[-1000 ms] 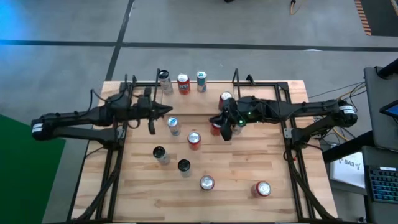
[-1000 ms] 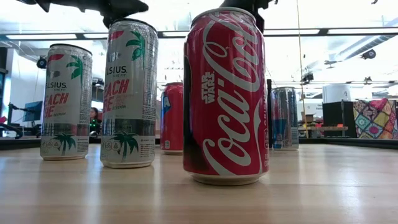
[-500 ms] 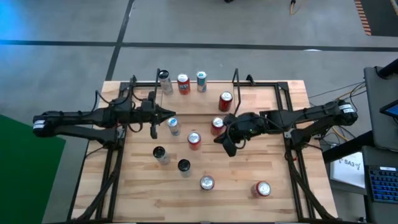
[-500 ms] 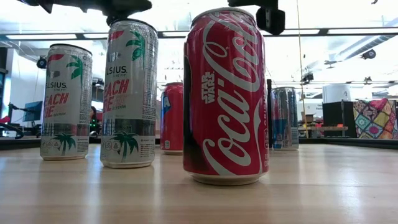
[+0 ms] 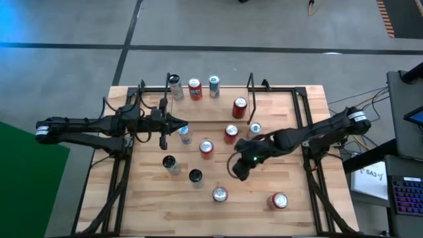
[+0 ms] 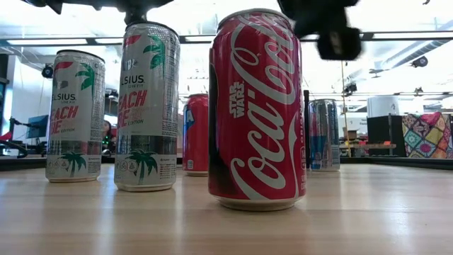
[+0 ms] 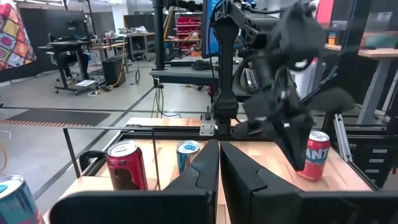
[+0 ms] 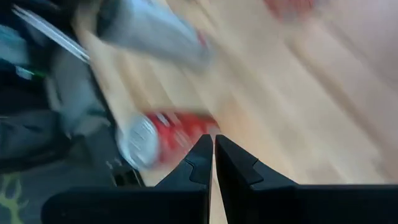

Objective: Place canned beverage on shelf
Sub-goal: Put the bottom orange soda can on the shelf aligned with the other orange soda can

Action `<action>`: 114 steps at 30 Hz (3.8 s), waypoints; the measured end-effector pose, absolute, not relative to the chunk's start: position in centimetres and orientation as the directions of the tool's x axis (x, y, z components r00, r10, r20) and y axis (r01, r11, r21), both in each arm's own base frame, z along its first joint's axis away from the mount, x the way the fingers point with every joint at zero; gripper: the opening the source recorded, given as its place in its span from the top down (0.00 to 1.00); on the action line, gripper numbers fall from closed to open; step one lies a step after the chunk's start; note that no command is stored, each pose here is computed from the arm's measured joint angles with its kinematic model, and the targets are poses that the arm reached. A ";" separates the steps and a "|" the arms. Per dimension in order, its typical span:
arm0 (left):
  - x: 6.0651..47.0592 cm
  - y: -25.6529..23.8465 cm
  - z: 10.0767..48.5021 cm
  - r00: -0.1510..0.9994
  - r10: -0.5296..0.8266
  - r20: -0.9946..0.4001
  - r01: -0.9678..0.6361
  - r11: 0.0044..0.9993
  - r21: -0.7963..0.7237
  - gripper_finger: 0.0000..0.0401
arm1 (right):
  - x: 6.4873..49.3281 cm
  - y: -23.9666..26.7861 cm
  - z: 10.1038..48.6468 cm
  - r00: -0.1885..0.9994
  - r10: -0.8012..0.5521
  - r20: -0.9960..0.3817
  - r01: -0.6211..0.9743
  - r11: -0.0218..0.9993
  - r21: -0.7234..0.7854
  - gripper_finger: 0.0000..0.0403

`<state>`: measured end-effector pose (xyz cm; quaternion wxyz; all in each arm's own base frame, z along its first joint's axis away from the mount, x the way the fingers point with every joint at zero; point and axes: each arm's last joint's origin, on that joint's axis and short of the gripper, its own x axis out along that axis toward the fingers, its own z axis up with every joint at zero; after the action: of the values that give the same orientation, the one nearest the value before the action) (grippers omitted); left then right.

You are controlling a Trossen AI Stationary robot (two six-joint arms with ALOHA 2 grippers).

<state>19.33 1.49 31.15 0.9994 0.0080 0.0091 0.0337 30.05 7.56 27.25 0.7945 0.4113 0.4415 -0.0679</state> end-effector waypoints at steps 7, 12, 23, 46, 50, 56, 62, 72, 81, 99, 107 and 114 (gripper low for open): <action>19.4 1.0 31.2 0.999 0.043 -0.017 -0.043 0.999 0.009 1.00 | 27.2 7.0 25.7 0.303 0.234 -0.924 0.749 0.541 0.383 0.97; 19.4 0.8 31.2 0.999 0.029 -0.016 -0.029 1.000 0.009 1.00 | 25.7 7.2 27.8 0.171 0.207 -0.963 0.825 0.504 0.255 0.97; 19.4 0.7 31.1 0.999 0.027 -0.023 -0.027 1.000 0.009 1.00 | 23.2 10.1 33.7 0.095 0.211 -0.973 0.843 0.503 0.191 0.97; 19.4 0.7 30.7 0.999 0.028 -0.039 -0.027 1.000 0.009 1.00 | 17.4 20.2 31.7 -0.073 0.266 -0.961 0.932 0.361 0.029 0.97; 19.4 0.7 30.7 0.999 0.028 -0.036 -0.027 0.999 0.017 1.00 | 17.7 20.4 31.1 -0.084 0.240 -0.967 0.904 0.427 0.027 0.97; 19.4 0.6 31.0 1.000 0.024 -0.012 -0.024 0.999 0.047 1.00 | 18.1 19.7 30.7 -0.093 0.162 -0.982 0.912 0.410 -0.018 0.89; 19.4 0.6 30.9 1.000 0.024 -0.019 -0.024 0.999 0.047 1.00 | 18.5 19.4 31.1 -0.055 0.199 -0.978 0.929 0.368 0.023 0.67; 19.4 0.6 30.8 0.999 0.024 -0.027 -0.023 0.999 0.043 1.00 | 19.5 20.3 29.7 -0.061 0.158 -0.985 0.933 0.360 0.000 0.20; 19.4 0.6 30.8 0.999 0.024 -0.027 -0.022 0.999 0.043 1.00 | 21.1 21.8 27.4 -0.069 0.149 -0.986 0.904 0.427 0.001 0.09; 19.4 0.6 30.7 0.999 0.024 -0.034 -0.022 0.999 0.043 1.00 | 22.0 21.9 26.4 -0.048 0.097 -0.994 0.886 0.463 0.002 0.09; 19.4 0.6 30.8 0.999 0.024 -0.033 -0.022 0.999 0.045 1.00 | 22.8 21.9 25.4 -0.063 0.086 -0.994 0.885 0.465 -0.016 0.09; 19.4 0.7 30.8 0.999 0.024 -0.033 -0.022 0.999 0.046 1.00 | 23.2 22.2 24.5 -0.073 0.074 -0.995 0.880 0.474 -0.029 0.09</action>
<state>19.37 0.65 30.76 0.9995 0.0230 0.0168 0.0116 23.20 22.20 24.52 0.5704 0.3718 0.6417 -0.3530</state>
